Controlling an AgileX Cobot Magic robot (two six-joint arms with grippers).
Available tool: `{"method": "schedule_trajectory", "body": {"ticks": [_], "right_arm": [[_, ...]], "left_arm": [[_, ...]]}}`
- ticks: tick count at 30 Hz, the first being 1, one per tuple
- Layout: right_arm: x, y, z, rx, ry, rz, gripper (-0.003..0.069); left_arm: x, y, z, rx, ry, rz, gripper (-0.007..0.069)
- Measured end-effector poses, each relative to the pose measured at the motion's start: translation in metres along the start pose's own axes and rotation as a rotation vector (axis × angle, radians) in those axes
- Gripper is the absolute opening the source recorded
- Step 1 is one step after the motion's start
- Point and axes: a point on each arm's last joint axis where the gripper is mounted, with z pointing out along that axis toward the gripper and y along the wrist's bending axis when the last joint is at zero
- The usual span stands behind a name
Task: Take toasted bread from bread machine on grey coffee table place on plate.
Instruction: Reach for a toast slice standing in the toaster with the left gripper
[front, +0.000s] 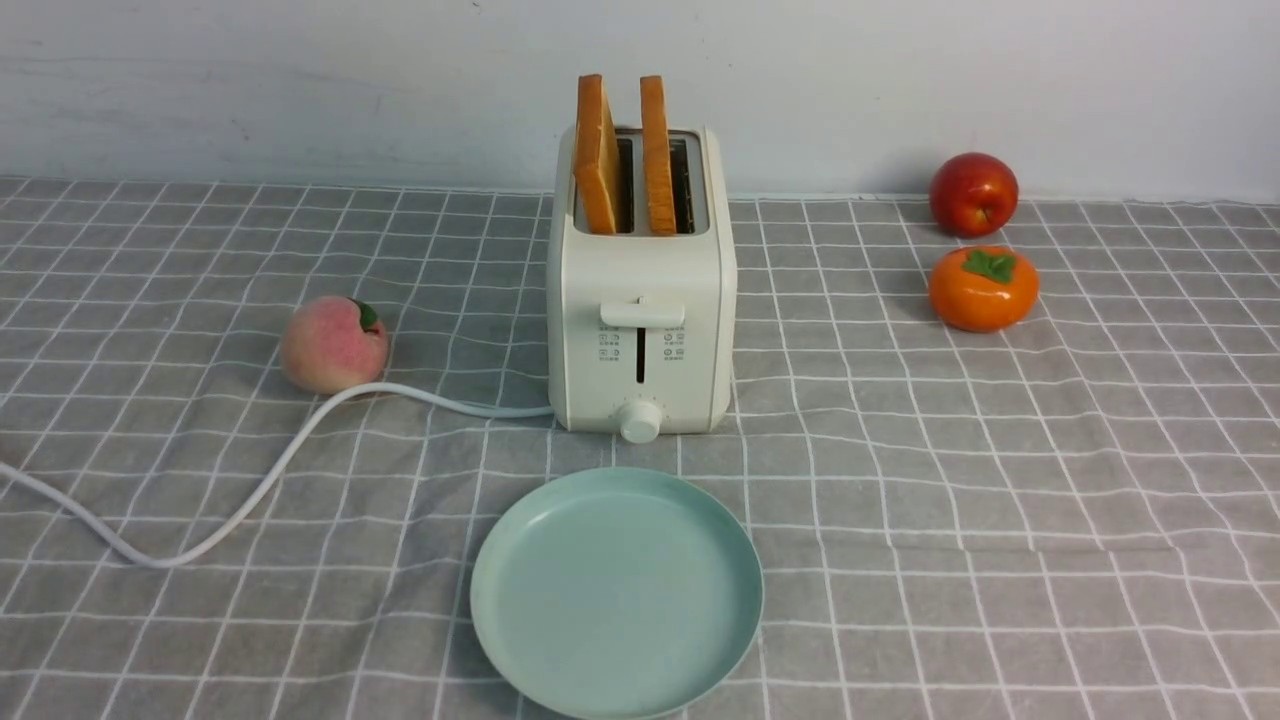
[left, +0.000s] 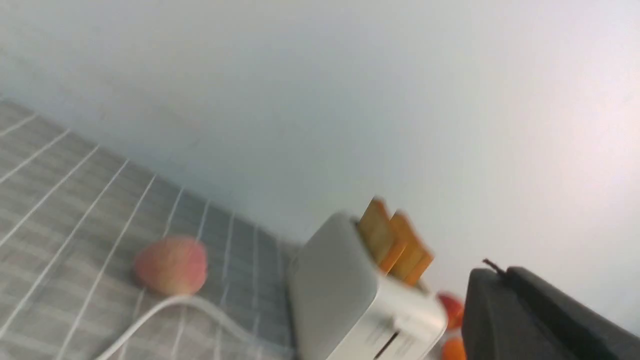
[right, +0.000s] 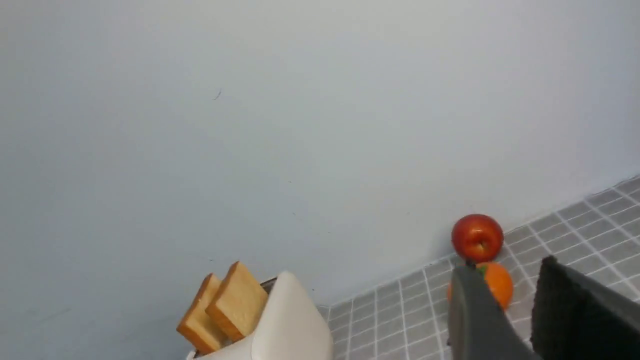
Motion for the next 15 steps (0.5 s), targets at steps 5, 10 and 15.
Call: {"method": "schedule_trajectory", "body": {"ticks": [5, 10, 15], "right_arm": [[-0.037, 0.016, 0.011, 0.152, 0.329, -0.148, -0.0002], [-0.047, 0.026, 0.039, 0.163, 0.625, -0.281, -0.0019], [-0.033, 0.03, 0.052, 0.068, 0.718, -0.271, -0.0019]], "left_arm": [[-0.016, -0.016, 0.037, -0.161, 0.384, 0.132, -0.0014], [-0.026, -0.037, 0.109, -0.09, 0.698, 0.181, -0.0014], [-0.028, -0.054, 0.185, 0.002, 0.771, 0.185, -0.0014]]}}
